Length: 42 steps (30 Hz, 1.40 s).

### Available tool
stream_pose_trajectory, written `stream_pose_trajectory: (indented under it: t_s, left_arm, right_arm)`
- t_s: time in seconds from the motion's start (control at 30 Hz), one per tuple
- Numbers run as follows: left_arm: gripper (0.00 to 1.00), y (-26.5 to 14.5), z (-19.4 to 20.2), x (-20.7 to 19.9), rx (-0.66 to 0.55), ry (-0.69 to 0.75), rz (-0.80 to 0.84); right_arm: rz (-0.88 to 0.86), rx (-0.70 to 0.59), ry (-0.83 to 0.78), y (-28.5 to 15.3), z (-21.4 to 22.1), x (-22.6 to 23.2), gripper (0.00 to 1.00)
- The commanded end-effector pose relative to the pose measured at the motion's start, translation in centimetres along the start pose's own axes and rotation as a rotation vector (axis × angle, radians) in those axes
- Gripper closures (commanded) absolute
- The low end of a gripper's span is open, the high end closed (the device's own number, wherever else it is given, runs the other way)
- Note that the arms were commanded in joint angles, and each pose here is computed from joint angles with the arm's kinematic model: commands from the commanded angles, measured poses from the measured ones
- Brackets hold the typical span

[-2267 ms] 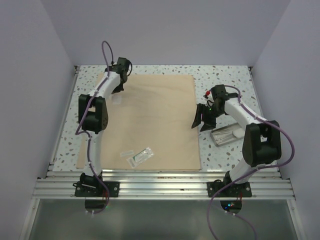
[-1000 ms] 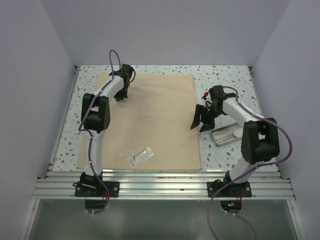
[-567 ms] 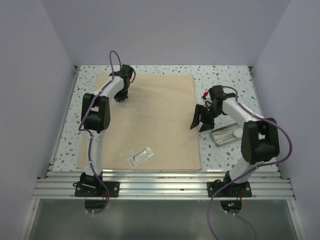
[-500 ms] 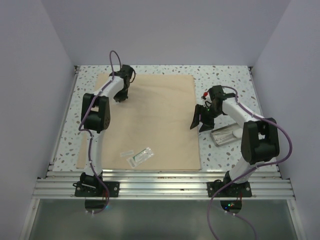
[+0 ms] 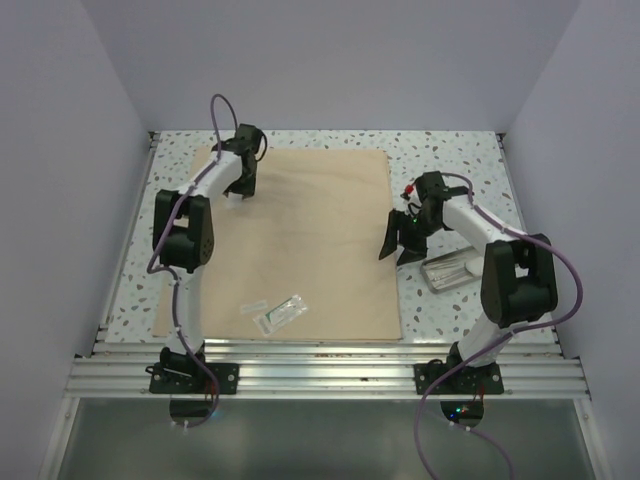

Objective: Prepare the surgical pack

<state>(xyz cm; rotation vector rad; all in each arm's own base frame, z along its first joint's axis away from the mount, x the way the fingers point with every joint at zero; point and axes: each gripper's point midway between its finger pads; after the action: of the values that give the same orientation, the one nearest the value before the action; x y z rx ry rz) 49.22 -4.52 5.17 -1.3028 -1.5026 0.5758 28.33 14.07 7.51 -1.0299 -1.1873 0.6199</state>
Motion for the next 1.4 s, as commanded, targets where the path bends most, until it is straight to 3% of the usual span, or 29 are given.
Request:
stream_pose_trajectory:
  t_s: [0.0, 0.13, 0.27, 0.37, 0.47, 0.87, 1.13, 1.37]
  left_arm:
    - [0.51, -3.5, -3.7, 1.3, -0.156, -0.091, 0.026]
    - [0.57, -3.0, -4.1, 1.1, -0.160, -0.131, 0.078]
    - [0.83, -1.7, -3.6, 0.8, -0.131, -0.166, 0.120]
    - [0.95, -0.8, -3.0, 0.5, -0.106, -0.174, 0.133]
    - [1.00, 0.1, -2.6, 0.3, -0.086, -0.176, 0.135]
    - [1.00, 2.8, 0.6, -1.4, 0.003, -0.156, 0.161]
    - [1.00, -0.7, -3.0, 0.3, -0.123, -0.206, 0.162]
    - [0.61, -1.1, -3.4, 3.2, -0.142, -0.301, 0.179]
  right_arm:
    - [-0.034, 0.009, -0.026, -0.1, 0.0, 0.9, 0.42]
    - [-0.032, 0.010, -0.025, -0.1, 0.1, 0.8, 0.41]
    - [-0.031, 0.006, -0.028, -0.2, 0.2, 0.8, 0.41]
    - [-0.028, 0.006, -0.027, -0.2, 0.3, 0.7, 0.41]
    - [-0.027, 0.007, -0.027, -0.3, 0.5, 0.6, 0.42]
    - [-0.027, 0.009, -0.024, -0.2, 0.4, 0.7, 0.41]
    - [-0.027, 0.010, -0.029, -0.1, 0.2, 0.8, 0.41]
    - [-0.024, 0.015, -0.034, -0.1, 0.2, 0.9, 0.41]
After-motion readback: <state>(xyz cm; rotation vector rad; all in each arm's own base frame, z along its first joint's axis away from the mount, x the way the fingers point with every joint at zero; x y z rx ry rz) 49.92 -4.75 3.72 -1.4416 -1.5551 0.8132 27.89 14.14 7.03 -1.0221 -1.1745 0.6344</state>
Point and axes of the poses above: each gripper's point midway between its finger pads, its own y axis out along the fingers, its own x axis along the line the jaws close on, z = x × y, and after that the axes turned 12 degrees about y, right-handed
